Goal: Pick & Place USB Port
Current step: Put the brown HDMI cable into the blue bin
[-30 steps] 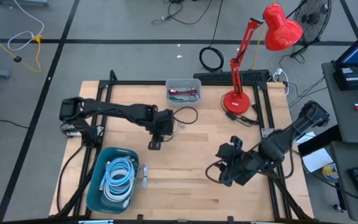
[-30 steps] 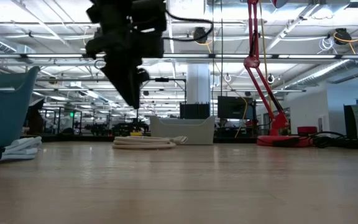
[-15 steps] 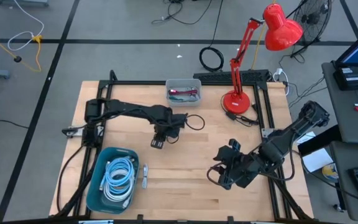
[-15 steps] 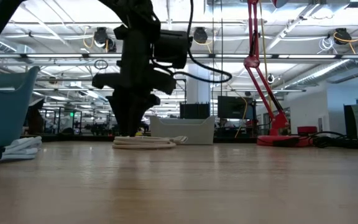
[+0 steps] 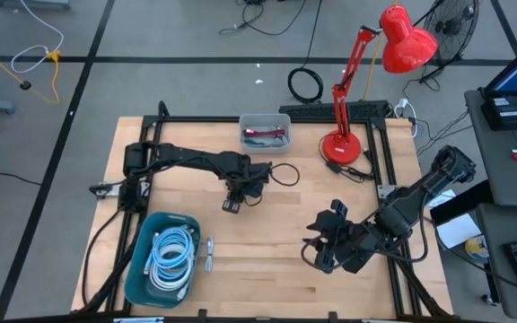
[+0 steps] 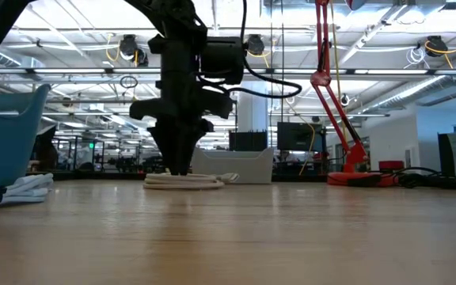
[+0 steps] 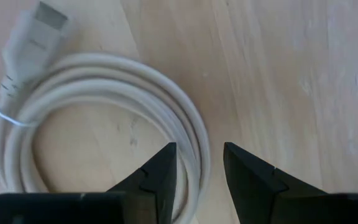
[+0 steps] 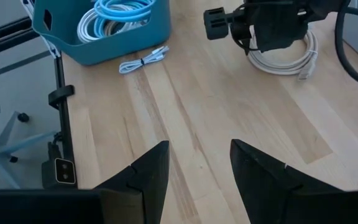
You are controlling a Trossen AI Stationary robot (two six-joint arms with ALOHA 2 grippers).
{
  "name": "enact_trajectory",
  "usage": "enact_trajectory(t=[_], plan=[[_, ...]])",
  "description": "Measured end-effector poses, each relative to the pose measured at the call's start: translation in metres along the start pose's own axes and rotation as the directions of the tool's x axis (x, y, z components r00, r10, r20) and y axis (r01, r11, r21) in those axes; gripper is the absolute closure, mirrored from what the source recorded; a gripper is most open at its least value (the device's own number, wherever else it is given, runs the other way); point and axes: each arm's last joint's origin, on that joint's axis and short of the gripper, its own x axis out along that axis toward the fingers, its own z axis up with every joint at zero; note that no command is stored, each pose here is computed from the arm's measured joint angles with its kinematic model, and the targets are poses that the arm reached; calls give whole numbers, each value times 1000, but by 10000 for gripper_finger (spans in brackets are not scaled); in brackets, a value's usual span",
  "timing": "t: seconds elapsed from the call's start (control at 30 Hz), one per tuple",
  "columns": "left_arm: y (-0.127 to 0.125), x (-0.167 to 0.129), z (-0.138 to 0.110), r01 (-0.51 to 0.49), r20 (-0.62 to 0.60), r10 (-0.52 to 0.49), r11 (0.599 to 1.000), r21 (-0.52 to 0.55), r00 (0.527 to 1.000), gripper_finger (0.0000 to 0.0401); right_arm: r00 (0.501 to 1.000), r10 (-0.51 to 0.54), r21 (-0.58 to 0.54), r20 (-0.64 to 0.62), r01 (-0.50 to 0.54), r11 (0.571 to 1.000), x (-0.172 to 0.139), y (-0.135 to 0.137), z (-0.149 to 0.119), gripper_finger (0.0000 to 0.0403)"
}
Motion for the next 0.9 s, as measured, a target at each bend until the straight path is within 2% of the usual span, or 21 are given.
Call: enact_trajectory(t=[0.17, 0.5, 0.67, 0.77, 0.9], plan=[[2, 4, -3, 19, 13, -19, 999, -37, 1000, 265, 1000, -2, 3, 2, 2, 1000, 0, 0, 0, 241], [-5, 26, -19, 42, -34, -44, 996, -75, 998, 265, 999, 14, 6, 44, -14, 1000, 0, 3, 3, 241], [-4, 28, -17, 34, -14, -35, 992, -118, 999, 267, 999, 20, 11, 50, -20, 1000, 0, 3, 4, 241], [-4, 28, -16, 37, -2, -37, 989, -144, 999, 287, 998, 28, 17, 57, -29, 999, 0, 4, 5, 241], [-3, 29, -15, 44, 18, -41, 981, -188, 999, 341, 997, 41, 21, 68, -43, 999, 0, 6, 6, 241]])
